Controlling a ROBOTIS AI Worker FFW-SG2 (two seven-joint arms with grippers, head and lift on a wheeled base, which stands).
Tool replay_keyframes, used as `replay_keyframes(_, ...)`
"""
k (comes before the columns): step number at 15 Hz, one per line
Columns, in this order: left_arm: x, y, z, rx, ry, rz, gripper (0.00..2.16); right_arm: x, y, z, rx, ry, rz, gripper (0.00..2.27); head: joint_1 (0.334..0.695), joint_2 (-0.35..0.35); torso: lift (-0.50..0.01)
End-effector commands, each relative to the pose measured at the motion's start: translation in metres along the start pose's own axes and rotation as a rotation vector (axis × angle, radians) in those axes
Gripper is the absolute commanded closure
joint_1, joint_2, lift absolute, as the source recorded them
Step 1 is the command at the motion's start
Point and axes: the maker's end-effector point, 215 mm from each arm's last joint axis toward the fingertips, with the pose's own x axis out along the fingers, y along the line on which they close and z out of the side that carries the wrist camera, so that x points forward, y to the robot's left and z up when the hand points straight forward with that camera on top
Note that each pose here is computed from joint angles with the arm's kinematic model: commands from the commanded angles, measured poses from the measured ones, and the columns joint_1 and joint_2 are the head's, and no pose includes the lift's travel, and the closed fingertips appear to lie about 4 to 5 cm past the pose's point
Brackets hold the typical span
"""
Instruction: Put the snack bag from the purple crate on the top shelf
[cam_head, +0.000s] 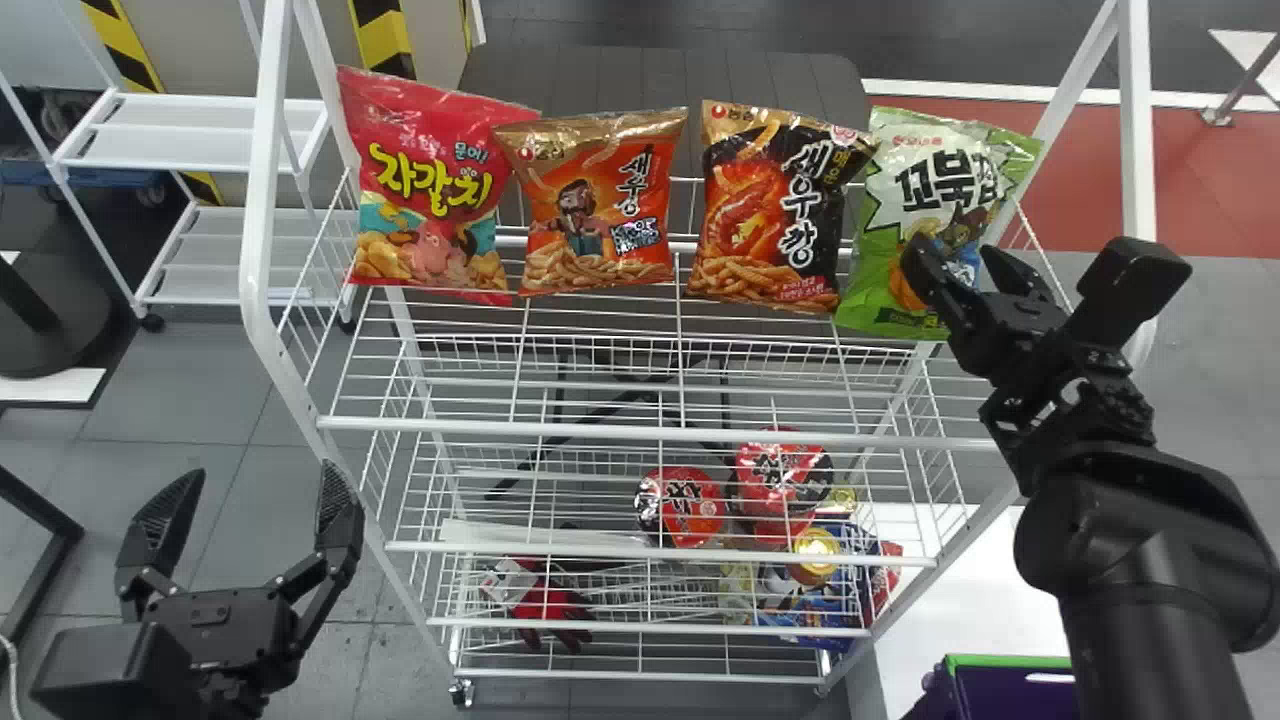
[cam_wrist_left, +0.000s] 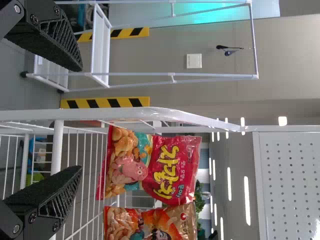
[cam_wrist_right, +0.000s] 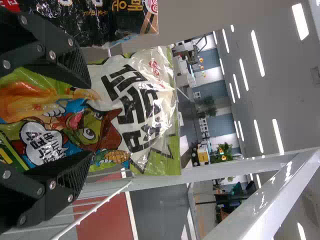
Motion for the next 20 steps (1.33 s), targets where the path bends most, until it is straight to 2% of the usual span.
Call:
replay_keyframes(1,0.0,0.0,0.0,-0.001,0.001,0.001,0.12,-0.006,0.007,0.001,-0.011,-0.003,0.013,0.05,0.695,-0.035,0.0)
replay_keyframes(8,-0.002,-0.003,0.009,-0.004,-0.01,-0.007,0.12,-0.047,0.064,-0.001,-0.075,0.014,0.091,0.03,0.695,-0.002,0.0)
replay_keyframes(13,-0.007,0.0,0.021,0.006,-0.018,-0.006,0.12,-0.124,0.105,-0.021,-0.184,0.044,0.122,0.02,0.695,0.053,0.0)
replay_keyframes(17,-0.011,-0.013,0.022,0.025,-0.006,-0.028,0.12,-0.189,0.133,0.007,-0.263,-0.163,0.168,0.02,0.695,0.093,0.0)
replay_keyframes(20,-0.013,-0.023,0.016,0.031,0.014,-0.038,0.12,-0.218,0.134,-0.012,-0.255,-0.14,0.164,0.02,0.695,0.111,0.0)
